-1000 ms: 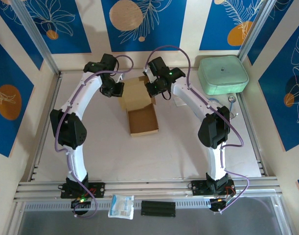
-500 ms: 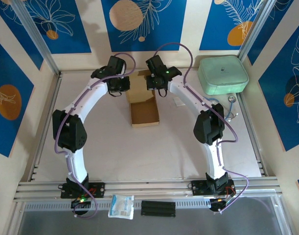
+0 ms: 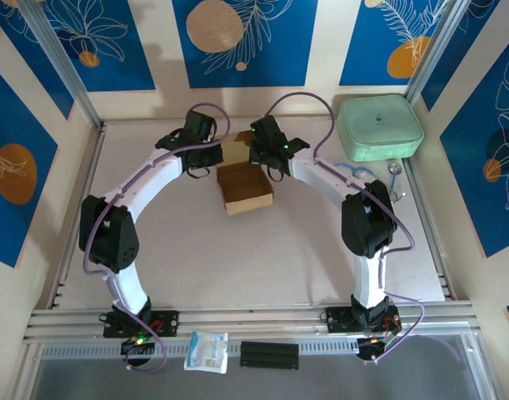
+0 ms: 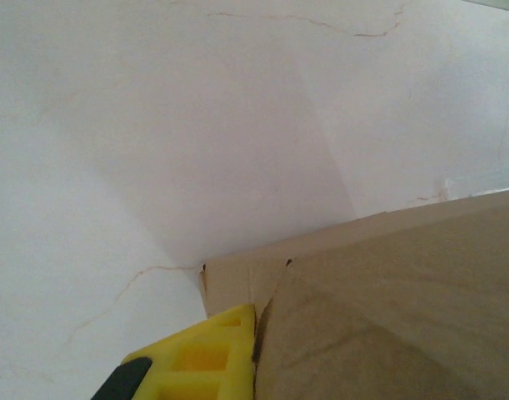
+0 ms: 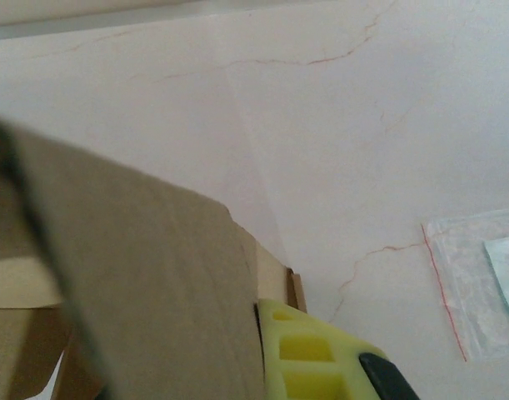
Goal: Fold the paper box
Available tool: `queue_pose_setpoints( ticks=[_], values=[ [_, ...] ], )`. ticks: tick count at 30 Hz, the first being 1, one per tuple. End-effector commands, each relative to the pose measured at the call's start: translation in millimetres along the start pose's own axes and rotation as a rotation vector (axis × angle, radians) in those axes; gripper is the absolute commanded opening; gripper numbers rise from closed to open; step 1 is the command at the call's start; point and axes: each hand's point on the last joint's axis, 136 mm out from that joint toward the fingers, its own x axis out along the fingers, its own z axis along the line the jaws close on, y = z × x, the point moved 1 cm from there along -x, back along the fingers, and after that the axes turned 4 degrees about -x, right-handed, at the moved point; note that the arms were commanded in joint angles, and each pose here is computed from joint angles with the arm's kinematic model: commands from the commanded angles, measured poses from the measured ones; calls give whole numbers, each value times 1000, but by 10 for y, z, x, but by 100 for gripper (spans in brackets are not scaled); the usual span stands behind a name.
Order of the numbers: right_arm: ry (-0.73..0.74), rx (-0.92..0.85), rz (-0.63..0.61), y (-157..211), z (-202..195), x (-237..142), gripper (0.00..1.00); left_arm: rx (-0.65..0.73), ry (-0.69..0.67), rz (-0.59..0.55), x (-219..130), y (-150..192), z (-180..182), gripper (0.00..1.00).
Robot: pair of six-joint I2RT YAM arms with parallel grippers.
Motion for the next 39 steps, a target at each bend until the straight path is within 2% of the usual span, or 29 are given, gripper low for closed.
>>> queue_pose_setpoints(
  ticks=[1, 10, 14, 18, 29, 35, 39],
  values=[
    [5, -9, 4, 190, 20, -27, 0, -49, 81, -39, -189, 3, -196, 9],
    [43, -143, -69, 404, 121, -110, 0, -121, 142, -21, -280, 103, -351, 10],
    [25, -178, -105, 467, 200, -155, 0, -159, 111, -21, -234, 150, -307, 9],
    [4, -217, -154, 534, 263, -224, 0, -212, 142, -13, -207, 193, -363, 9],
    [17, -248, -141, 902, 172, -294, 0, -210, 210, -20, -238, 136, -569, 10],
    [26, -234, -129, 1024, 162, -303, 0, -173, 159, 39, -169, 454, -454, 10],
    [67, -270, -149, 1098, 168, -338, 0, -181, 197, 67, -203, 645, -416, 12]
  ],
)
